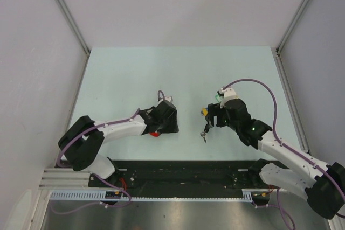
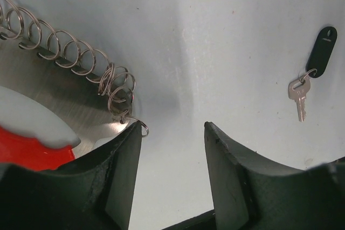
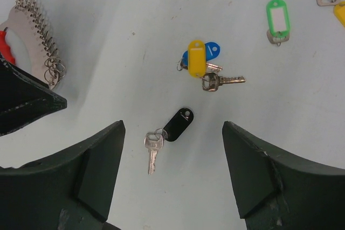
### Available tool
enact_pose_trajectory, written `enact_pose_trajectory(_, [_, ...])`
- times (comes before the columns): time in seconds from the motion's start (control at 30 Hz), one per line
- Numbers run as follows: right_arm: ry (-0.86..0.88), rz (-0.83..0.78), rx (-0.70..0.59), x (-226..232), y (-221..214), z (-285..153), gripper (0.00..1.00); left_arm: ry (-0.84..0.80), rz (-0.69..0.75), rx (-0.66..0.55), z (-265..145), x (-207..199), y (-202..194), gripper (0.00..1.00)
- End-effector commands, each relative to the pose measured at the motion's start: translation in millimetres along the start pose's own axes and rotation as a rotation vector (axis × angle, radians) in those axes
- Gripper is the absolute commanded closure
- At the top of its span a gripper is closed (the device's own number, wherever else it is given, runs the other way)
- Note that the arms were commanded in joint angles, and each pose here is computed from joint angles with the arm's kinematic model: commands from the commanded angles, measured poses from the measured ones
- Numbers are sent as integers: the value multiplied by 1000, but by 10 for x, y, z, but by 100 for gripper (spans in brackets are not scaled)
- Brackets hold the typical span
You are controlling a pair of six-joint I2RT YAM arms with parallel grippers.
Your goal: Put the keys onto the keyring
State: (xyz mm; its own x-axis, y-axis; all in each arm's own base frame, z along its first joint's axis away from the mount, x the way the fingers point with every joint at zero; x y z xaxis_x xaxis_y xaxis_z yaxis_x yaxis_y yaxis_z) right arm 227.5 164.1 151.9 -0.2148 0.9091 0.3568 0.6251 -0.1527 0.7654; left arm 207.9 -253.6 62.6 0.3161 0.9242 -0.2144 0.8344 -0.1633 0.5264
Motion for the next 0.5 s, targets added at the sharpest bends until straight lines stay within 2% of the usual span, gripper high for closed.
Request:
enact_pose_trajectory(0.0, [47, -6, -37, 99, 74, -21, 22, -17, -30, -27, -17, -86, 90, 45])
enact_pose_trajectory(0.23, [68, -14, -29, 152, 47, -26, 25, 24, -3, -53, -146, -12, 120, 47])
enact_pose_trajectory(0.27, [68, -13, -26, 153, 42, -23, 26, 26, -1, -53, -148, -6, 115, 50])
enact_pose_trajectory(0.47, [79, -14, -19, 184, 21, -26, 29, 22, -9, -38, -94, 6, 39, 53])
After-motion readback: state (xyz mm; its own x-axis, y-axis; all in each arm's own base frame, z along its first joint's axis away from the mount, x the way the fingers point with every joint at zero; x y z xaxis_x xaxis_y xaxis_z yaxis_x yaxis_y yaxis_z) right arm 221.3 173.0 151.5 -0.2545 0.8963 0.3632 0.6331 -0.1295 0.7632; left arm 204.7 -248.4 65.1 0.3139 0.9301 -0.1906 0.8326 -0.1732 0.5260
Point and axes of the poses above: each gripper's point midway between its finger pads, its own z axis out along the fingers, its own x axis along the line the jaws close on, y = z × x, the point moved 3 cm from there along -z, back along the fingers, and after that the axes turned 13 degrees about z, right-handed, at the moved point
